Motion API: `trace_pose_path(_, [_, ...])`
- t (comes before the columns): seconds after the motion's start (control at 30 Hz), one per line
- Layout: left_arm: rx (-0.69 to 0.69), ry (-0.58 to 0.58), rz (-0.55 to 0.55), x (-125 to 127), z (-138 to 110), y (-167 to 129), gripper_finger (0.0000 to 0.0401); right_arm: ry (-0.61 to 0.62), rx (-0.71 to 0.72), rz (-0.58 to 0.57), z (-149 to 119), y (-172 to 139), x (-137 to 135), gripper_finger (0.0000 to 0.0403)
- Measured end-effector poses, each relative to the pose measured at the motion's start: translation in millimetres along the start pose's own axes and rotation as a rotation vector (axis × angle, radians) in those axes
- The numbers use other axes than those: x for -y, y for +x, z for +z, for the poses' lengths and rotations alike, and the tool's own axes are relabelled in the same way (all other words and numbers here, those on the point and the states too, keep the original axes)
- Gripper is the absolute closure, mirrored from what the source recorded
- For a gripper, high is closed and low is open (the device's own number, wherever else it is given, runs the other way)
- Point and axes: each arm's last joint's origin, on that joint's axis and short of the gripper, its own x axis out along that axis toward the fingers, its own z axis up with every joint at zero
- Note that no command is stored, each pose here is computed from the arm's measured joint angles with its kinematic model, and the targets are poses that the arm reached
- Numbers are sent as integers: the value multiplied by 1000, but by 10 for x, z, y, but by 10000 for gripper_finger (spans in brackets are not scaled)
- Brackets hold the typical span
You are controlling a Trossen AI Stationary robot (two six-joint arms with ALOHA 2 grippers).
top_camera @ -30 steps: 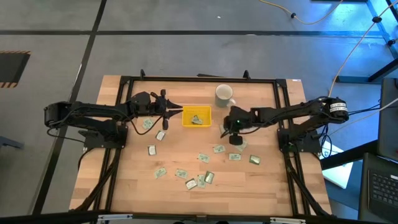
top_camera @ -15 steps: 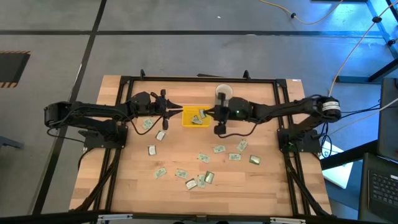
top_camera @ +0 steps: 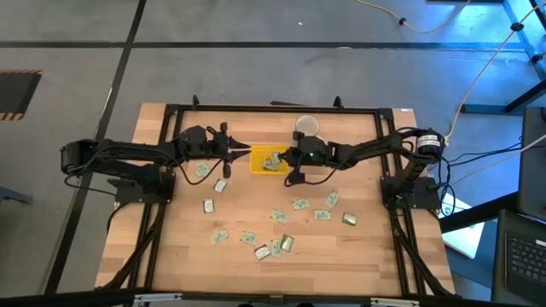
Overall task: Pick and place Stevia / Truvia into bins
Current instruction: Put the middle right truvia tea packet into the yellow bin
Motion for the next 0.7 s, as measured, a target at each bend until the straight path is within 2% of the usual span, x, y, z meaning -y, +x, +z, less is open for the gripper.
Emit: trace_pose_path(0.7, [-3, 0, 0, 0, -3, 0, 336, -1, -26, 11, -43, 24, -21, 392])
